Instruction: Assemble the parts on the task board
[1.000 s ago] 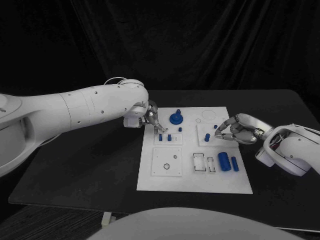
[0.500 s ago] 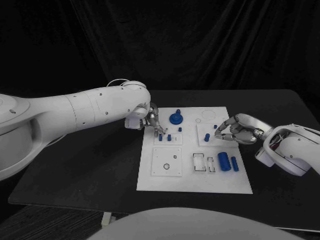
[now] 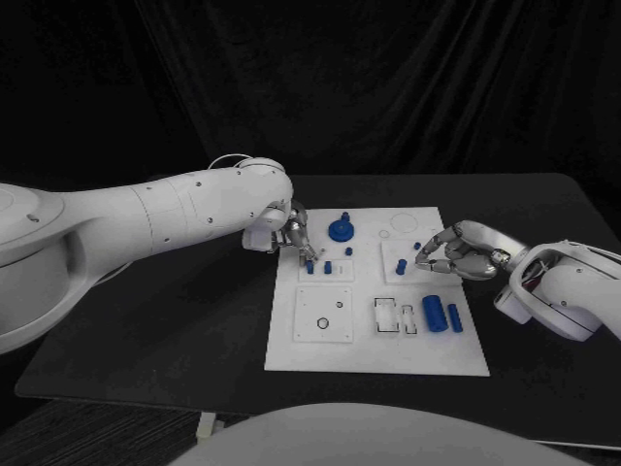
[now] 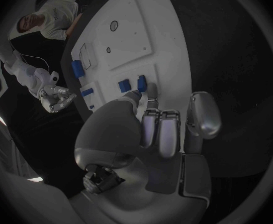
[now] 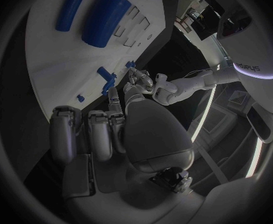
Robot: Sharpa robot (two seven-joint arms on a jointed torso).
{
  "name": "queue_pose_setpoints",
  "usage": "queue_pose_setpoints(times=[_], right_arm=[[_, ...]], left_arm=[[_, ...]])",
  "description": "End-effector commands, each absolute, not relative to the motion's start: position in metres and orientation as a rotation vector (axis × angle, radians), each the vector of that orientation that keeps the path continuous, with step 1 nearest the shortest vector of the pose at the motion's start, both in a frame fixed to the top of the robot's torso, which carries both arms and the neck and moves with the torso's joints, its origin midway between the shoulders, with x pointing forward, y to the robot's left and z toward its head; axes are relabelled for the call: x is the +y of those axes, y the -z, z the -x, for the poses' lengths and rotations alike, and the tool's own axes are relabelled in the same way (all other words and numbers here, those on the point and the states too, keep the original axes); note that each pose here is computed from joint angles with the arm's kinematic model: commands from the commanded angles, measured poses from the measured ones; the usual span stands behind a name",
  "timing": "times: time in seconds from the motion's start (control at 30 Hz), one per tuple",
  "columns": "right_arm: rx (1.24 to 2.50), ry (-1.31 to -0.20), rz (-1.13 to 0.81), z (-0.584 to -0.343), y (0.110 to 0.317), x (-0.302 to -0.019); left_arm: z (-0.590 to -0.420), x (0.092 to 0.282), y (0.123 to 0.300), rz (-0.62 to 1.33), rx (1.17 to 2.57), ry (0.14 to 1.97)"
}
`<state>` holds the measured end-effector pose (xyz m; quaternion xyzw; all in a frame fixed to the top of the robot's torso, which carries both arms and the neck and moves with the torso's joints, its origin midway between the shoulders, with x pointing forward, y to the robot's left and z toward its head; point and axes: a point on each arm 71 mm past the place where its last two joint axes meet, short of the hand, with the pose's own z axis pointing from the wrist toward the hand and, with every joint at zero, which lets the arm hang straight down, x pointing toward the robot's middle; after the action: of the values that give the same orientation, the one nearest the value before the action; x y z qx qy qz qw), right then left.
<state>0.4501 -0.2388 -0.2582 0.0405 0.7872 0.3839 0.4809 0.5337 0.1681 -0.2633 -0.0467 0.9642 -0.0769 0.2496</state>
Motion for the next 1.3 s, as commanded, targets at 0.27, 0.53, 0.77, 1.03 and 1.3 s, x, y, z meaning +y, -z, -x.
queue_pose_setpoints(times=[0.27, 0.53, 0.77, 1.03, 1.3], right_arm=[[1.939, -0.928, -0.105, -0.4499, 0.2614, -0.238], [1.944, -0.924, -0.107, -0.4499, 0.2623, -0.2384], [1.95, -0.922, -0.108, -0.4498, 0.2632, -0.2383], [1.958, -0.921, -0.109, -0.4496, 0.2641, -0.2382], [1.965, -0.92, -0.108, -0.4494, 0.265, -0.238]], left_arm=[[-0.5317, 0.1645, 0.2656, 0.096, 2.657, 0.233], [-0.5314, 0.1636, 0.2657, 0.091, 2.66, 0.238], [-0.5304, 0.1633, 0.2664, 0.086, 2.677, 0.222], [-0.5286, 0.1635, 0.2676, 0.128, 2.714, 0.22], [-0.5287, 0.1645, 0.2677, 0.144, 2.715, 0.211]])
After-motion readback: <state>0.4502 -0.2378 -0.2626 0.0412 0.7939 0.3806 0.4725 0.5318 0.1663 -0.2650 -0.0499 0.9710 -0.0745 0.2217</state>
